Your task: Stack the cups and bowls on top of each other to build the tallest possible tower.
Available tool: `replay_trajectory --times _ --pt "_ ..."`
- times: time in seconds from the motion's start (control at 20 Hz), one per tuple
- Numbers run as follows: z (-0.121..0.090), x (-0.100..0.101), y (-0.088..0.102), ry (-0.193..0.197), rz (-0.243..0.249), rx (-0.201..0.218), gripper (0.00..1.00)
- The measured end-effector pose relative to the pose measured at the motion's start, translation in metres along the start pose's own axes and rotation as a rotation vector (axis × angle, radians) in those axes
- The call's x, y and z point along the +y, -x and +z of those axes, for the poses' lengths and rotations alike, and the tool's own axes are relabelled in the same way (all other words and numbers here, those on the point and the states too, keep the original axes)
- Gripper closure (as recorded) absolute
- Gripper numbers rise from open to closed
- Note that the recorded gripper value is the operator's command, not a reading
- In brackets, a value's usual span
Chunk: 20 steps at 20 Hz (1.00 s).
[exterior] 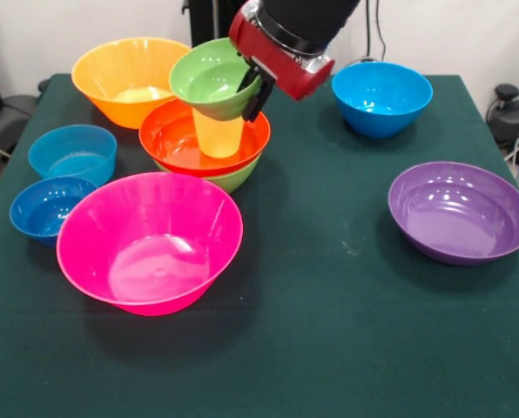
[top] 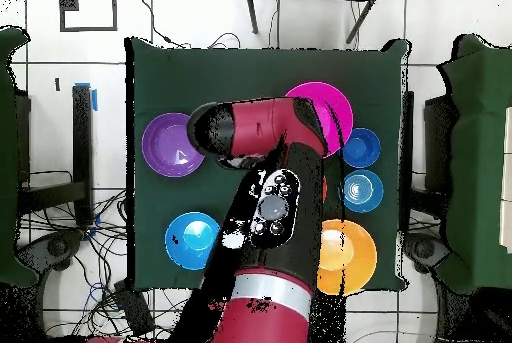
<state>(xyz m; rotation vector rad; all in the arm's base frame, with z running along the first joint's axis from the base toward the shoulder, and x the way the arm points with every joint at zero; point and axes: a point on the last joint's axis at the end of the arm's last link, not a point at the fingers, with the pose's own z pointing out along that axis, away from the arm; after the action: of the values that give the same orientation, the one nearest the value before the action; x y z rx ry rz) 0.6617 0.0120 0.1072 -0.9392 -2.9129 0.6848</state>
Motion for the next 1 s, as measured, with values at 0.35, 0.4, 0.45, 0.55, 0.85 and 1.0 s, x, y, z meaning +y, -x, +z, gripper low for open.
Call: replay_trajectory --times 0.35,0.4,0.45,0.55,0.85,1.0 --pt "-0.023 0.007 -0.025 -0.077 -0.061 -0.087 1.0" --pt "-0.025 0.007 -0.027 -0.081 -0.064 -0.092 1.0" --pt "-0.027 0.008 -0.029 -0.085 -0.067 -0.098 1.0" --pt "-0.036 0.009 -0.04 -0.105 -0.082 -0.121 1.0" --pt "-0.041 0.002 -0.056 -0.144 -0.098 -0.136 1.0" --pt "-0.039 -0.005 -0.062 -0.16 -0.099 -0.144 1.0"
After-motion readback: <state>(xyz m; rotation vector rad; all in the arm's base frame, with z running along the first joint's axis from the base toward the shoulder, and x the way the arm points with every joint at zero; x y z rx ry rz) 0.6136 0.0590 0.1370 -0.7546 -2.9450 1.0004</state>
